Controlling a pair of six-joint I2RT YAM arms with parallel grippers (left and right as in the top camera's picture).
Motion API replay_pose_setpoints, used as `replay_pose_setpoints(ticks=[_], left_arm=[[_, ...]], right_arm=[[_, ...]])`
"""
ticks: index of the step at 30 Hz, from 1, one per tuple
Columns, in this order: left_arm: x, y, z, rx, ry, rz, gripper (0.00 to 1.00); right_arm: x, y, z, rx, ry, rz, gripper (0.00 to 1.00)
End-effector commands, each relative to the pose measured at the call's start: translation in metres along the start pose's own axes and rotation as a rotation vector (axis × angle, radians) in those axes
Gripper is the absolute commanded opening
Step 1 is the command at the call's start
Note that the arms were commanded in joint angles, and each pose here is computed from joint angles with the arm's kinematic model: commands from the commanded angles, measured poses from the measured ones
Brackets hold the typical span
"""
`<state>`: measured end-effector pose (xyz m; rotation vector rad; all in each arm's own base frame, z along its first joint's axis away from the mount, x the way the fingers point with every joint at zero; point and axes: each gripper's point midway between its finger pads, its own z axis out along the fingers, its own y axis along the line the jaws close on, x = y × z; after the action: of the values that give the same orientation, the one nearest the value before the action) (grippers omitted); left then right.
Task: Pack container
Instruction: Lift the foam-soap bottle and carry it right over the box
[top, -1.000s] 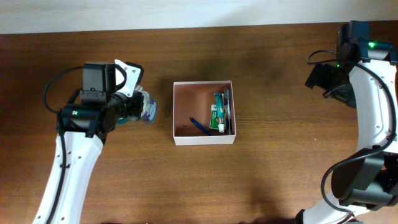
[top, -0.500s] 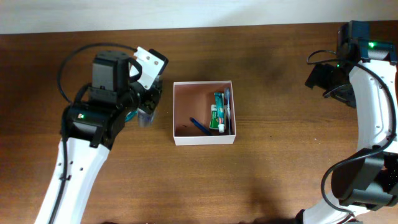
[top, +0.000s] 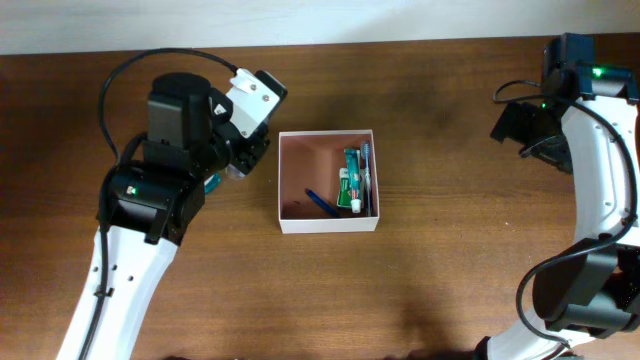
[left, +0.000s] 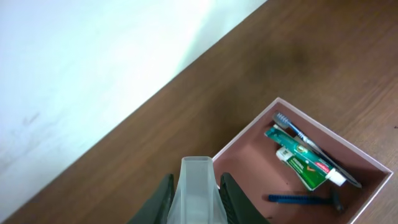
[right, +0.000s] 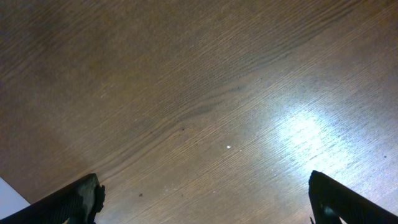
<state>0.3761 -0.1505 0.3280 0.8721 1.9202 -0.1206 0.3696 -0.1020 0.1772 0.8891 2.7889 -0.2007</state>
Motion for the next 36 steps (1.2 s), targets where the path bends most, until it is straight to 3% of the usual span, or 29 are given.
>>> replay_pose_setpoints(ticks=[1, 10, 14, 19, 26, 36], left_arm=[[-0.035, -0.011, -0.019, 0.069, -0.139, 0.073, 0.06], [-0.053, -0.041, -0.013, 0.256, -0.257, 0.145, 0.15], [-0.043, -0.045, 0.008, 0.301, -0.231, 0.15, 0.14], [-0.033, -0.067, 0.03, 0.439, -0.279, 0.302, 0.13], [-0.018, -0.073, 0.059, 0.48, -0.282, 0.409, 0.05], [-0.008, -0.089, 0.073, 0.58, -0.347, 0.49, 0.04]], right_arm=[[-0.003, -0.004, -0.004, 0.007, -0.018, 0.001, 0.98], [-0.004, -0.004, -0.004, 0.007, -0.018, 0.001, 0.98], [-0.003, -0.004, -0.004, 0.007, -0.018, 0.001, 0.98], [-0.003, -0.004, -0.004, 0.007, -0.018, 0.001, 0.98], [-0.003, -0.004, -0.004, 0.007, -0.018, 0.001, 0.98], [-0.003, -0.004, -0.004, 0.007, -0.018, 0.001, 0.98]])
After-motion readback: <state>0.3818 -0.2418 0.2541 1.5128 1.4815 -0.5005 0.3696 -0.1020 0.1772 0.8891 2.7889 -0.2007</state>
